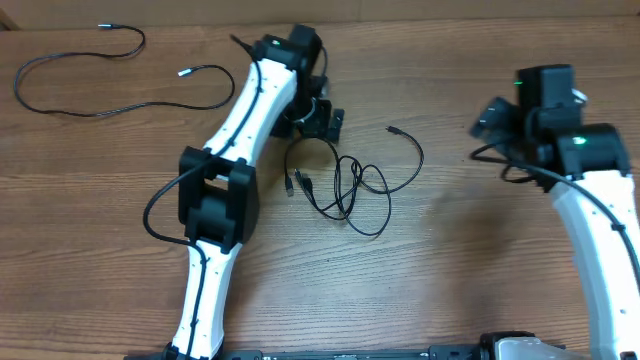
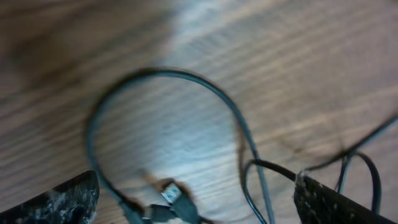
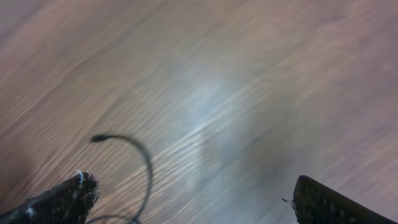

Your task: Untangle cables

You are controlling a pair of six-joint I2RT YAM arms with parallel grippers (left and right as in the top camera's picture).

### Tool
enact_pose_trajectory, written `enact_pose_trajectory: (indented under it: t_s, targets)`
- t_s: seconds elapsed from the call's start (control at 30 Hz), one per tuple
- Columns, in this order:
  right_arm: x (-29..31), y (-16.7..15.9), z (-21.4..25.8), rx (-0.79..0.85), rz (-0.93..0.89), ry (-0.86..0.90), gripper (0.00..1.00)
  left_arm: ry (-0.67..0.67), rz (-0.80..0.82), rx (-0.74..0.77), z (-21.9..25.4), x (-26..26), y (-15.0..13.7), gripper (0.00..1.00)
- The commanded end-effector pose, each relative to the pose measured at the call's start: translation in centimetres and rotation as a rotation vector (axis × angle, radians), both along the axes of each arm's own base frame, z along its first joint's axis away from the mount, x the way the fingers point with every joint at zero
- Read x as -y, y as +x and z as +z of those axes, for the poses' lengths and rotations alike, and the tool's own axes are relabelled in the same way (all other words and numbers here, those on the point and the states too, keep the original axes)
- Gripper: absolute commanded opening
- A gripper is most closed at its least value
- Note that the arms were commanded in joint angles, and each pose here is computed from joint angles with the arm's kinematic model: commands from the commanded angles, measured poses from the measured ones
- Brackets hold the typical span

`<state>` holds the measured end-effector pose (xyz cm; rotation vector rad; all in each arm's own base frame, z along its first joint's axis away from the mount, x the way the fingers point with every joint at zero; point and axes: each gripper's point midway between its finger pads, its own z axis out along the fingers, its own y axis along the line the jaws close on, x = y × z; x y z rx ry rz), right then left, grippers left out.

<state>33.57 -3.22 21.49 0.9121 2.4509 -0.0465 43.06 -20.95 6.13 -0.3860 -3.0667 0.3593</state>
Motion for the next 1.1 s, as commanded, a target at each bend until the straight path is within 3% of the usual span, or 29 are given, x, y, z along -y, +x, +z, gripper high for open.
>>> enact_pose_trajectory:
  t_s: [0.0,0.17,0.43,0.6,0.83,0.9,1.07]
  targets:
    - [0.9,-0.3,-0.3,-0.009,-0.03,0.035,1.0,-0.059,-0.06,0.012,2.4,0.8,-0.9,0.98]
    - [1.1,-0.3,-0.3,-0.008,-0.033,0.04,1.0,-0.177,-0.134,0.031,7.5,1.9,-3.1,0.97]
    - [1.1,-0.3,-0.3,-0.008,-0.033,0.04,1.0,-0.188,-0.238,0.085,15.4,1.0,-8.5,0.98]
    - [1.1,-0.3,-0.3,-0.008,-0.034,0.04,1.0,-0.14,-0.394,0.011,12.3,3.9,-12.0,0.99]
    - [1.1,-0.3,-0.3,-0.008,-0.033,0.04,1.0,0.025,-0.413,0.09,6.2,4.6,-10.6,1.0]
    - [1.1,-0.3,-0.3,-0.008,-0.033,0.04,1.0,0.035,-0.415,0.066,4.7,4.2,-11.0,0.96]
    - [1.1,-0.3,-0.3,-0.008,-0.033,0.04,1.0,0.048,-0.473,0.031,3.4,3.6,-12.0,0.75]
